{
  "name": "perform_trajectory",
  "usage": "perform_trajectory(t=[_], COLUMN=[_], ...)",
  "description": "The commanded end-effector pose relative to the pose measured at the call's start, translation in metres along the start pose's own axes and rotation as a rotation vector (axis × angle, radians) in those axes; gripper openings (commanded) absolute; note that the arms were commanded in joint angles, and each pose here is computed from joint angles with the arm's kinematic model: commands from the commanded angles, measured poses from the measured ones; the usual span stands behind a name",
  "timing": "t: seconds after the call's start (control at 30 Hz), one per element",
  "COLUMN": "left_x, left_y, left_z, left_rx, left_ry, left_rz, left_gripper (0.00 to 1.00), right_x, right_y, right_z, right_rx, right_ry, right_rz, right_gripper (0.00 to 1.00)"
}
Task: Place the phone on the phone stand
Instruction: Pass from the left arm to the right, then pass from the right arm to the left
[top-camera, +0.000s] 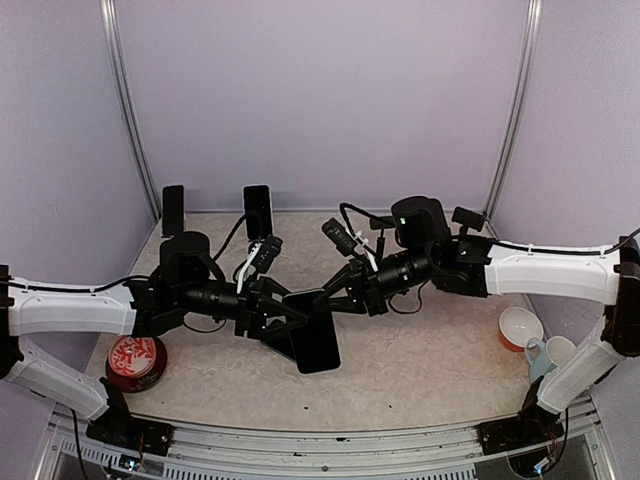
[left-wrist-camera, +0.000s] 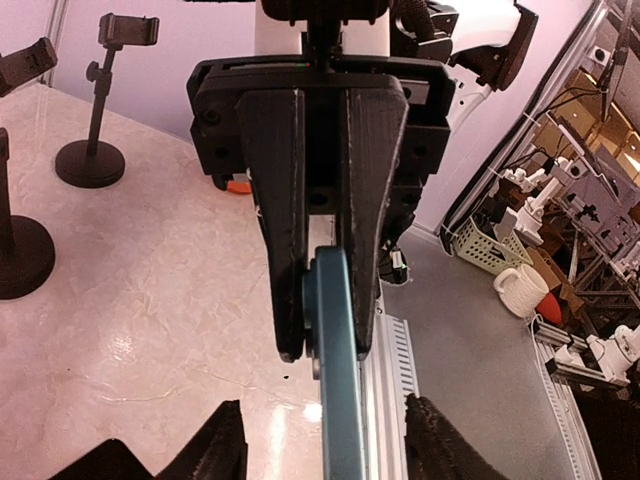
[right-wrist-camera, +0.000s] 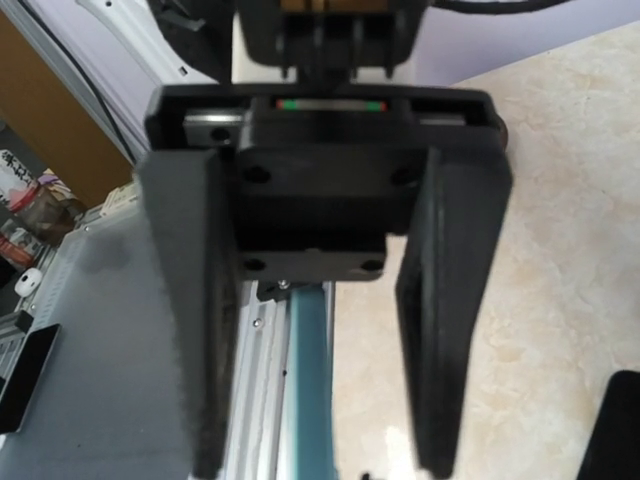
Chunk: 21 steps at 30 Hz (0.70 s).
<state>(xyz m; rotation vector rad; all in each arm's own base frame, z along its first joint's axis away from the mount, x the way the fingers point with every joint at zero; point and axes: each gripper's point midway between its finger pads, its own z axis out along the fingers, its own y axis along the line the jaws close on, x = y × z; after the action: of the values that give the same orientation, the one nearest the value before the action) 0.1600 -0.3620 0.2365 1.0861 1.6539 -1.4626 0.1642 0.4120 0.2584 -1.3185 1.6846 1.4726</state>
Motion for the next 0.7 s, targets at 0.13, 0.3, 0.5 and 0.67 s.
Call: perform_trajectory(t=[0.13, 0.3, 0.5, 0.67], left_x=[-0.015, -0.015, -0.013, -0.013], left_y=[-0.002, -0.001, -0.003, -0.004], left_z=[0.002, 0.003, 0.004, 0.005], left_rx=[0.006, 0.005, 0.024, 0.038], left_ry=[-0.037, -0.038, -0.035, -0.037], left_rz=[0.039, 0.035, 0.025, 0.02], left_gripper=[0.77, 0.82, 0.72, 0.46], right_x=[-0.047, -0.056, -0.061, -0.065], right_y=[0.029, 0.035, 0.034, 0.028], right_z=[-0.024, -0.034, -0.041, -0.05], right_rx=[-0.016, -0.003, 0.034, 0.072], right_ry=[-0.169, -0.229, -0.274, -0.319], right_rz=[-0.144, -0.167, -0.17, -0.159], right_gripper=[0.0, 0.0, 0.0, 0.0])
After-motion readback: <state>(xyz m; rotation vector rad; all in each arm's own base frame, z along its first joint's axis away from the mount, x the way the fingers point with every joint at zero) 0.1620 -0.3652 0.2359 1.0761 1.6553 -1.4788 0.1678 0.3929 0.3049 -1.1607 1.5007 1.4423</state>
